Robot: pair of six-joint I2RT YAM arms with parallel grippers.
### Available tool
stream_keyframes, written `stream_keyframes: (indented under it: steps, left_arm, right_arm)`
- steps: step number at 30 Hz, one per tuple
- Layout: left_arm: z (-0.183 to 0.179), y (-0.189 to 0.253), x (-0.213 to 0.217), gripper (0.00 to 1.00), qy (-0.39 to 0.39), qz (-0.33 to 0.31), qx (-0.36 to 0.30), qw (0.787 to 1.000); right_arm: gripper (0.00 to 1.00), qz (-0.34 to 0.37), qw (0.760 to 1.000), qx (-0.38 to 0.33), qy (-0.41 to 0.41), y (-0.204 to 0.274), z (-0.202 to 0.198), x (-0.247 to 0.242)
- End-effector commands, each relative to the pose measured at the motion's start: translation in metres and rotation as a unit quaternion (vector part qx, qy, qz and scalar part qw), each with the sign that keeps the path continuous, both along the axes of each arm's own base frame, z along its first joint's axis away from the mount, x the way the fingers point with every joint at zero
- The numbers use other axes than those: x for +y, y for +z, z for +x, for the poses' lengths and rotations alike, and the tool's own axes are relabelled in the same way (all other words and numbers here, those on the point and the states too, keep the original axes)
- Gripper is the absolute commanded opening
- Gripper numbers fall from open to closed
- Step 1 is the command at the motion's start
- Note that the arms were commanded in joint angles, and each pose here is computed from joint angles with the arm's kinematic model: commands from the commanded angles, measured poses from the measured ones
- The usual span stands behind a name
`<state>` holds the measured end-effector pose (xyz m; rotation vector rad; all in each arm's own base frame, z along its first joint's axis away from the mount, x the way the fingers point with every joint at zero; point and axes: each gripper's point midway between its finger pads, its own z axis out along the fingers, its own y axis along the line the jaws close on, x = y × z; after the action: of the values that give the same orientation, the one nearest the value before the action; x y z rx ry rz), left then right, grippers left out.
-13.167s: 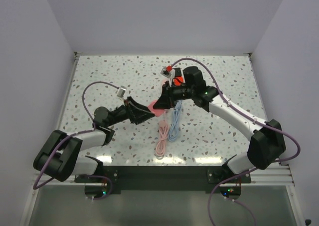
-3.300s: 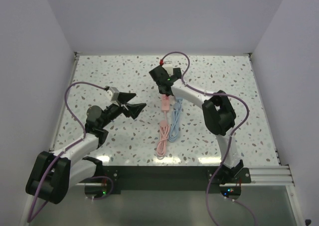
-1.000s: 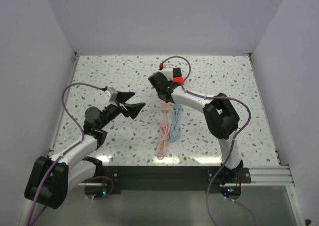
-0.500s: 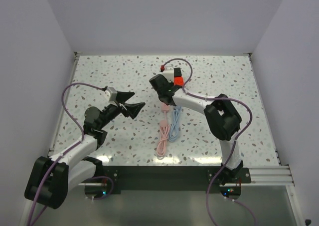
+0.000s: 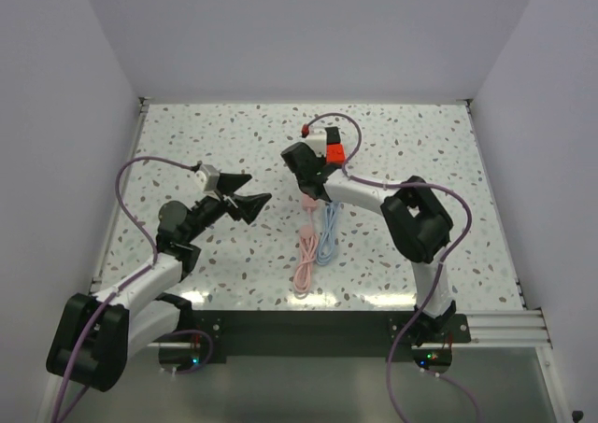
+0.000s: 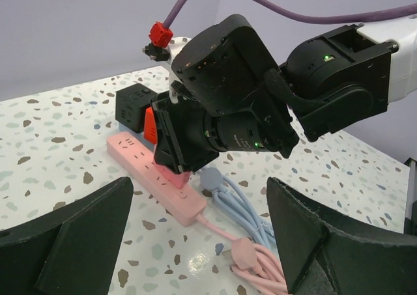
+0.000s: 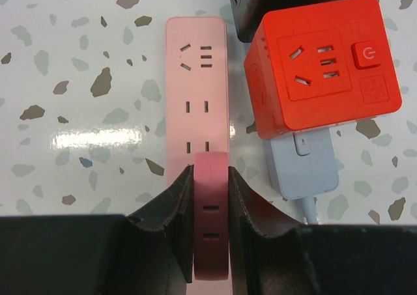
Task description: Insert the plug
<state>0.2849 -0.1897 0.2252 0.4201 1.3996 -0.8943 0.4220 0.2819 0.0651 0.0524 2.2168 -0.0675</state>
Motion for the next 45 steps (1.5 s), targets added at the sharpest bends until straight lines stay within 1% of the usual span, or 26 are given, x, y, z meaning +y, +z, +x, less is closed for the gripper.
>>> stream_keyframes:
  steps: [1,4,6,12,14,15,16,18,19,21,22,23,25,27,29,30,31,32,34,35,36,38,39,40,44,45]
  left_arm:
    - [0.001,0.006,0.004,0.89,0.008,0.005,-0.023,1.0]
    - [0.003,0.005,0.005,0.89,0.01,0.008,-0.022,1.0]
    - [0.004,0.004,0.005,0.89,0.012,0.008,-0.02,1.0]
    - [0.014,0.002,0.012,0.89,0.045,0.014,-0.009,0.999]
    - [0.017,0.002,0.015,0.9,0.054,0.016,-0.007,0.998]
    - [0.019,0.002,0.015,0.9,0.057,0.017,-0.005,0.998]
    - [0.02,0.002,0.015,0.9,0.057,0.017,-0.004,0.998]
    - [0.021,0.001,0.014,0.91,0.055,0.018,-0.002,0.998]
    - [0.021,0.001,0.014,0.91,0.054,0.018,-0.001,0.998]
    - [0.022,0.001,0.014,0.92,0.056,0.019,-0.001,0.998]
    - [0.022,0.002,0.014,0.92,0.057,0.019,-0.003,0.998]
    - [0.022,0.003,0.014,0.92,0.058,0.019,-0.005,0.998]
    - [0.024,0.004,0.015,0.92,0.06,0.019,-0.004,0.998]
    - [0.027,0.005,0.015,0.92,0.063,0.021,-0.003,0.998]
    - [0.031,0.006,0.018,0.92,0.074,0.021,0.0,0.997]
    - [0.034,0.005,0.019,0.92,0.081,0.022,0.005,0.996]
    - [0.04,0.005,0.025,0.92,0.104,0.021,0.012,0.994]
    - [0.045,0.003,0.028,0.92,0.118,0.023,0.027,0.992]
    - [0.058,0.002,0.044,0.93,0.169,0.022,0.045,0.984]
    - [0.066,0.007,0.049,0.93,0.188,0.018,0.05,0.981]
    - [0.072,-0.005,0.06,0.93,0.21,0.027,0.077,0.974]
    - [0.081,-0.003,0.074,0.94,0.243,0.024,0.095,0.965]
    - [0.085,-0.004,0.085,0.95,0.257,0.021,0.1,0.961]
    - [0.086,-0.003,0.089,0.95,0.264,0.017,0.103,0.959]
    - [0.091,0.006,0.114,1.0,0.312,0.014,0.106,0.944]
    - [0.09,0.01,0.117,1.0,0.321,0.016,0.104,0.941]
  right_arm:
    - [0.0,-0.061,0.973,0.216,0.062,-0.114,-0.096,-0.016]
    - [0.0,-0.064,0.972,0.218,0.061,-0.118,-0.099,-0.02]
    - [0.0,-0.058,0.974,0.209,0.063,-0.11,-0.099,-0.02]
    - [0.0,-0.051,0.984,0.154,0.08,-0.057,-0.081,-0.014]
    - [0.1,-0.048,0.986,0.135,0.09,-0.042,-0.073,-0.009]
    - [0.26,-0.048,0.987,0.122,0.097,-0.031,-0.068,-0.007]
    - [0.34,-0.049,0.987,0.115,0.101,-0.025,-0.066,-0.004]
    - [0.46,-0.052,0.989,0.097,0.099,-0.011,-0.056,-0.003]
    - [0.58,-0.057,0.989,0.092,0.104,-0.006,-0.054,-0.002]
    - [0.69,-0.065,0.989,0.081,0.101,0.003,-0.049,-0.004]
    - [0.76,-0.064,0.99,0.073,0.102,0.011,-0.047,-0.003]
    - [0.79,-0.063,0.991,0.063,0.101,0.017,-0.045,-0.003]
    - [0.83,-0.055,0.992,0.043,0.103,0.037,-0.042,-0.004]
    - [0.84,-0.051,0.993,0.025,0.106,0.052,-0.041,-0.006]
    - [0.86,-0.039,0.994,-0.006,0.105,0.081,-0.041,-0.009]
    - [0.87,-0.043,0.993,-0.014,0.105,0.087,-0.042,-0.015]
    - [0.88,-0.042,0.993,-0.021,0.107,0.094,-0.043,-0.018]
    - [0.89,-0.03,0.993,-0.043,0.106,0.114,-0.043,-0.022]
    - [0.91,-0.034,0.992,-0.052,0.108,0.118,-0.044,-0.037]
    - [0.93,-0.015,0.991,-0.065,0.117,0.126,-0.042,-0.037]
    - [0.95,-0.01,0.992,-0.07,0.107,0.129,-0.041,-0.057]
    - [0.96,0.01,0.991,-0.088,0.098,0.137,-0.036,-0.074]
    - [0.98,0.016,0.992,-0.091,0.082,0.138,-0.034,-0.095]
    - [0.98,0.018,0.992,-0.098,0.073,0.14,-0.032,-0.106]
    - [0.99,0.024,0.992,-0.121,0.028,0.142,-0.026,-0.153]
    - [0.99,0.026,0.992,-0.121,0.004,0.139,-0.026,-0.174]
